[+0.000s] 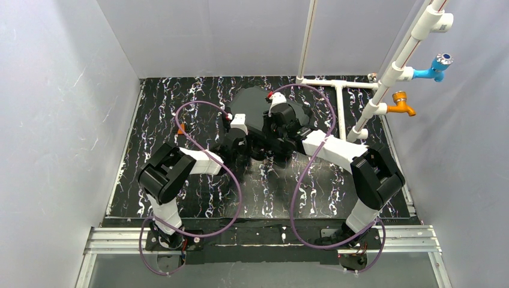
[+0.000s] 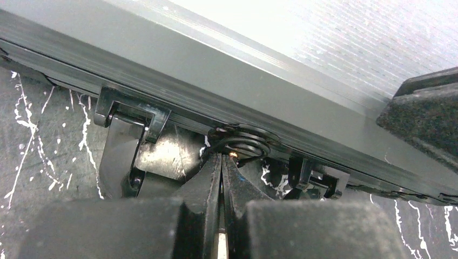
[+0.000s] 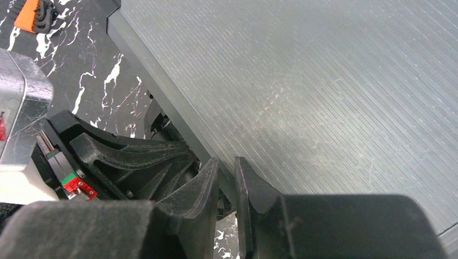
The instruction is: Pack up texas hold em set
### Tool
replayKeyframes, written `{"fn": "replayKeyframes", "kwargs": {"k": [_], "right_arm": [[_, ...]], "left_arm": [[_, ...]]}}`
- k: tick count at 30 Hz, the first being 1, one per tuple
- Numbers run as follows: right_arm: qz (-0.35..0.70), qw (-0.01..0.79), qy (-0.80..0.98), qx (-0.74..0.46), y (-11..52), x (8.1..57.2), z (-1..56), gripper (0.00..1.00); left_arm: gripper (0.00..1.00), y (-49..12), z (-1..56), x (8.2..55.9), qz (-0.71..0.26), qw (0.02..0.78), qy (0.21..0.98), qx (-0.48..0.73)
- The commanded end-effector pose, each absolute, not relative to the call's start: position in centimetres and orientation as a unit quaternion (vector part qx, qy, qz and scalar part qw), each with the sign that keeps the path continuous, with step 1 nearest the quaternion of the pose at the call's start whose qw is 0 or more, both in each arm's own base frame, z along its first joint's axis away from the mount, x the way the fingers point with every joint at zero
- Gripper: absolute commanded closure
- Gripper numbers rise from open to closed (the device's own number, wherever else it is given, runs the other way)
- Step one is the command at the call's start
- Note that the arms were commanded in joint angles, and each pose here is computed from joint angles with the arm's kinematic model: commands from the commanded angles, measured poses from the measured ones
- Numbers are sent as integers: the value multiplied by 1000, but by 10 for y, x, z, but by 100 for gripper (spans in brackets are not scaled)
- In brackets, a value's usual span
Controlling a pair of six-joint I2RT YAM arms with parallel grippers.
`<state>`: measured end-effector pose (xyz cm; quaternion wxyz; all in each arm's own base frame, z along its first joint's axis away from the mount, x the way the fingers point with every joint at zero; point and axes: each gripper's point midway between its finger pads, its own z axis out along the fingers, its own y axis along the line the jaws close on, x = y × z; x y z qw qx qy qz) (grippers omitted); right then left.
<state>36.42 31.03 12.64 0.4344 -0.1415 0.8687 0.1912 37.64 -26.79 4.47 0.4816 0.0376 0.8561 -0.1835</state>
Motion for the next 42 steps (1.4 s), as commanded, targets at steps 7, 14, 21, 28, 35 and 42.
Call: {"fn": "replayKeyframes", "kwargs": {"k": [7, 14, 21, 28, 35, 42], "right_arm": [[127, 303, 929, -172, 279, 316, 47, 75], [130, 304, 928, -171, 280, 316, 51, 75], [131, 309, 927, -169, 281, 319, 59, 75], [130, 320, 924, -166, 284, 325, 72, 75], [134, 344, 914, -165, 288, 336, 101, 75], [152, 382, 896, -168, 293, 342, 138, 73]], "left_arm": [[100, -269, 6, 384, -163, 453, 876, 30], [100, -263, -6, 383, -130, 430, 892, 39], [100, -255, 34, 380, -132, 453, 881, 34], [100, -256, 92, 377, -164, 492, 854, 39], [100, -246, 132, 368, -173, 520, 835, 40], [98, -233, 171, 355, -180, 552, 813, 46]]}}
